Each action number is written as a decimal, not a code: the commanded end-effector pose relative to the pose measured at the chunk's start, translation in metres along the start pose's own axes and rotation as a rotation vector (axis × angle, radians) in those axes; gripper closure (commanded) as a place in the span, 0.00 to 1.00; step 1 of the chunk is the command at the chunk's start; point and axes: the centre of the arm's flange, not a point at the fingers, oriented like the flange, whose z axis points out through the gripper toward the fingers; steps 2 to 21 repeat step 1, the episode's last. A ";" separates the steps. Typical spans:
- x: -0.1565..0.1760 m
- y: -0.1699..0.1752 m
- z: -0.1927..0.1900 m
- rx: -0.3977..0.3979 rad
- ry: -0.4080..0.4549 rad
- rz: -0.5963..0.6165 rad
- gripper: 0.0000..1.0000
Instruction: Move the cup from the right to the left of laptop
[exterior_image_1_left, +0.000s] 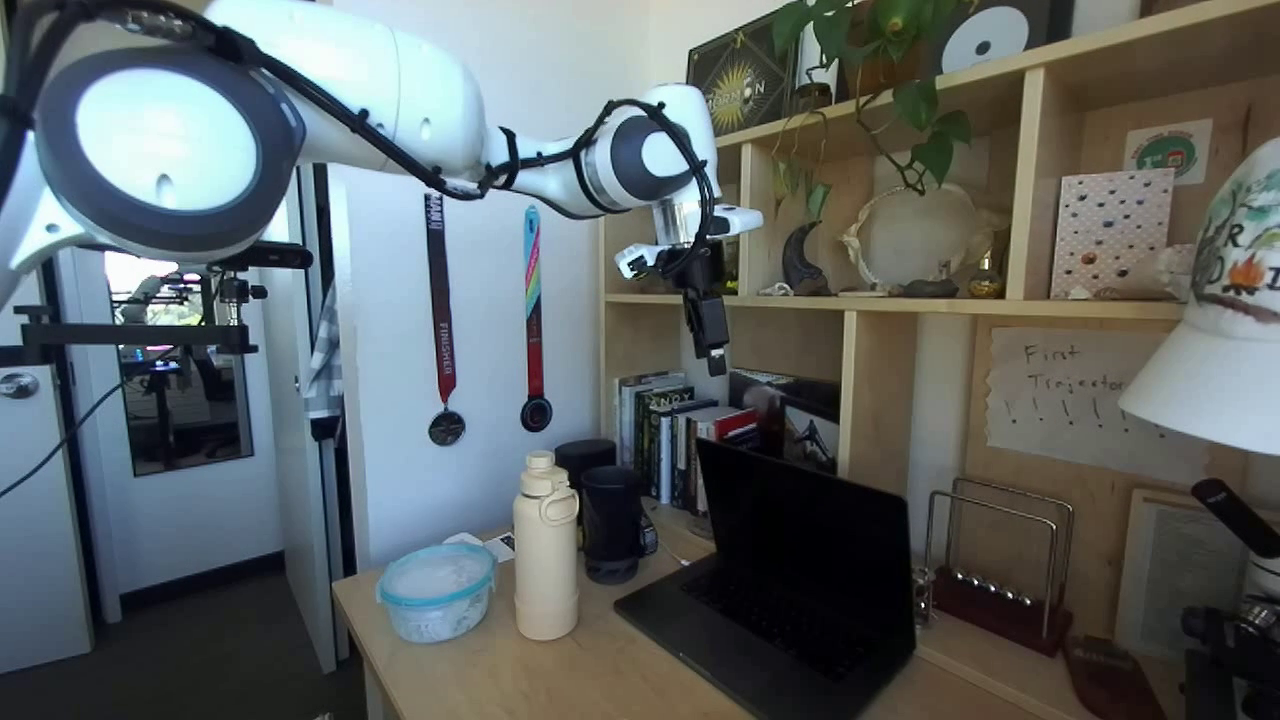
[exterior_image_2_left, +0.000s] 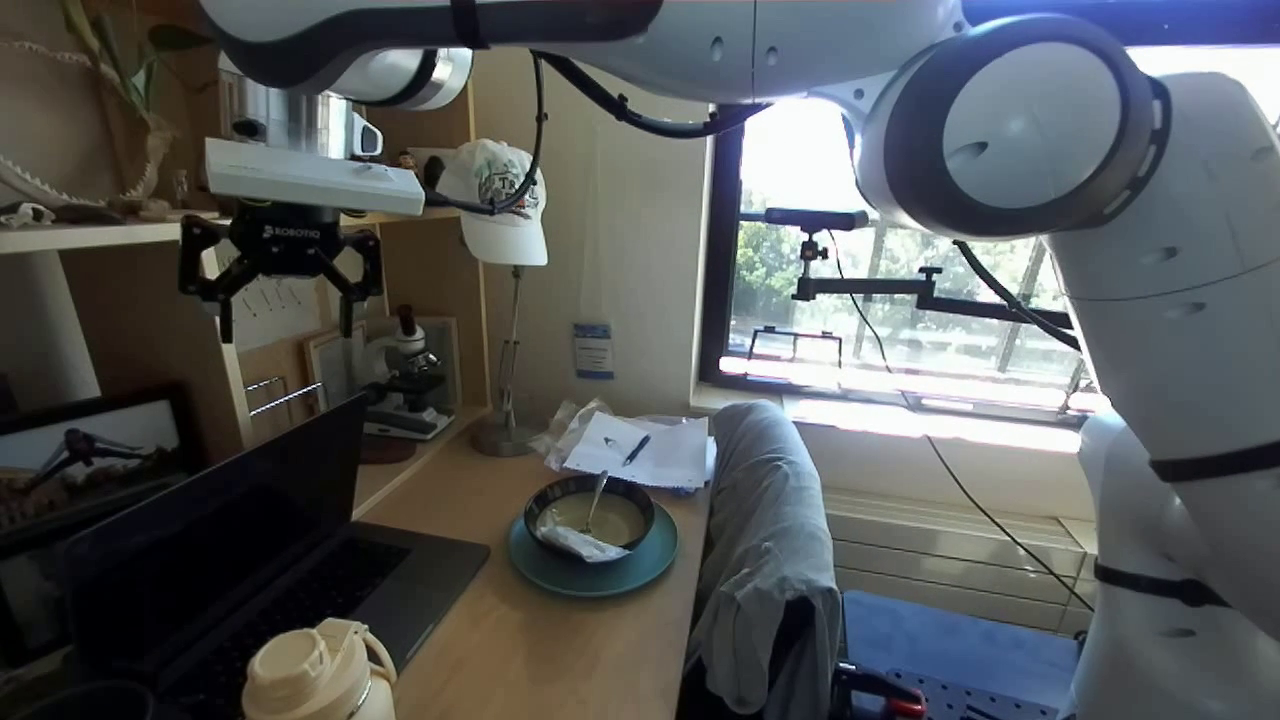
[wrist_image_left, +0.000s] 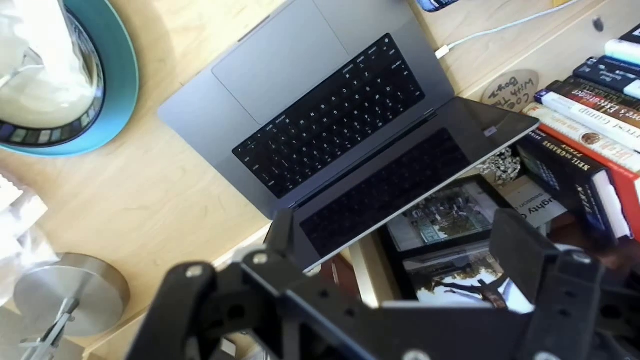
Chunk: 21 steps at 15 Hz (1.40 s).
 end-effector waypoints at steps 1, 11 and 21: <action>0.000 0.000 0.000 -0.001 -0.001 0.002 0.00; 0.000 0.000 0.000 -0.001 -0.001 0.002 0.00; 0.000 0.000 0.000 -0.001 -0.001 0.002 0.00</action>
